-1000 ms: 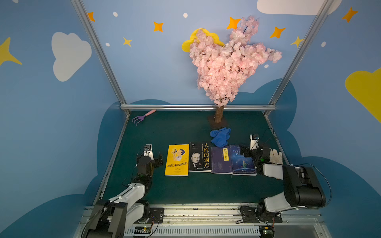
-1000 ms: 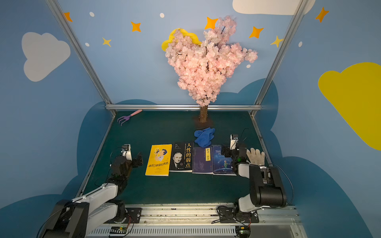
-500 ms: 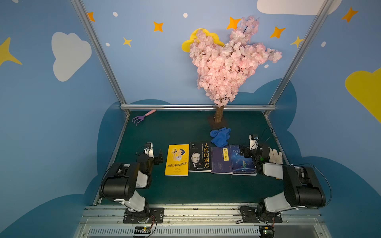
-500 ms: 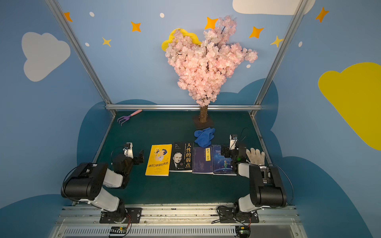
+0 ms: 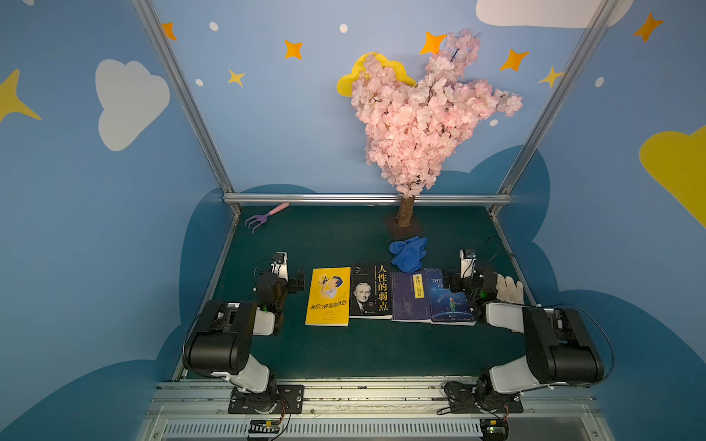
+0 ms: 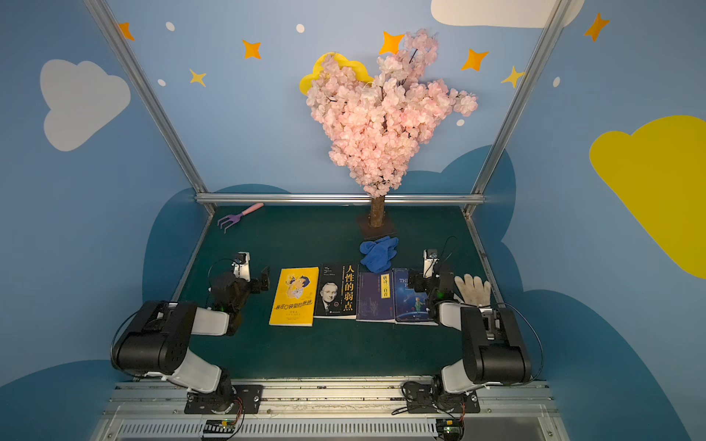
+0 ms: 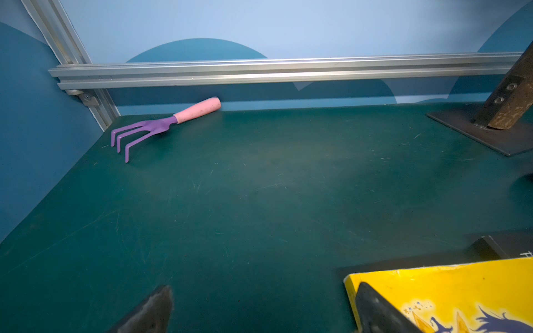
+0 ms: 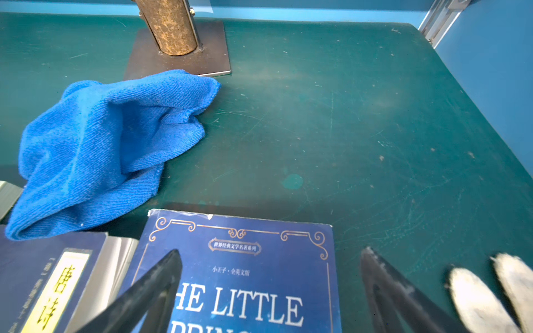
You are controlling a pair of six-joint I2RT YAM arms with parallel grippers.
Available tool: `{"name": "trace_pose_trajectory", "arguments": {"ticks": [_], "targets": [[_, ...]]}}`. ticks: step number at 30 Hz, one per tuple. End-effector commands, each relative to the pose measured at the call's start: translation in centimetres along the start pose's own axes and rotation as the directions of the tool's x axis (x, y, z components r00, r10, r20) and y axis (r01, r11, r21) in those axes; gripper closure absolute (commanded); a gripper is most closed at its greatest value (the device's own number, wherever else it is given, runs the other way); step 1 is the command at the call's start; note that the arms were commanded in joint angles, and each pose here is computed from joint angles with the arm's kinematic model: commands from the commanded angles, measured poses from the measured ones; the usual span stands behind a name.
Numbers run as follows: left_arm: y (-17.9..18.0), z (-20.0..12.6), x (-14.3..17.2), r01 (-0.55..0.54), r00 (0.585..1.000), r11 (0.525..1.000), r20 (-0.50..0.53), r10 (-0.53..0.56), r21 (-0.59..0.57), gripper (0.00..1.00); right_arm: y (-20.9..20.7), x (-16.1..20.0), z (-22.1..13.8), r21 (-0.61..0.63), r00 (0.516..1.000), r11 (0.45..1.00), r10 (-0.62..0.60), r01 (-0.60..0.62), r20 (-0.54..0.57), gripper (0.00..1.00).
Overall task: Wipe the cover of the book
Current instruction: Reset both arms
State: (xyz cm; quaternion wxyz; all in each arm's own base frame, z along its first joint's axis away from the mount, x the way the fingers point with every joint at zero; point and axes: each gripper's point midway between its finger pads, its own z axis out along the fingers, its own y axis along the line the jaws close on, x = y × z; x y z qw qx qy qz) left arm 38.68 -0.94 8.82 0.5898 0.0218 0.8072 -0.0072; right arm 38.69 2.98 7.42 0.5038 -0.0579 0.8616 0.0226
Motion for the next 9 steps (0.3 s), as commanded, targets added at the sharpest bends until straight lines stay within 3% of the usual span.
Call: {"name": "trace_pose_trajectory", "arguments": {"ticks": [1,9], "targets": [[-0.08,0.12,-0.03,-0.010,1.000,1.000,-0.002,0.010,0.006,0.00,0.01,-1.22,-0.27,0.007,1.000,1.000,-0.011,0.011,0.026,0.05],[0.06,0.70,0.06,0.021,0.999,0.999,-0.036,-0.020,0.037,0.00,0.00,-1.22,-0.28,0.008,1.000,1.000,-0.011,0.011,0.027,0.05]]}}
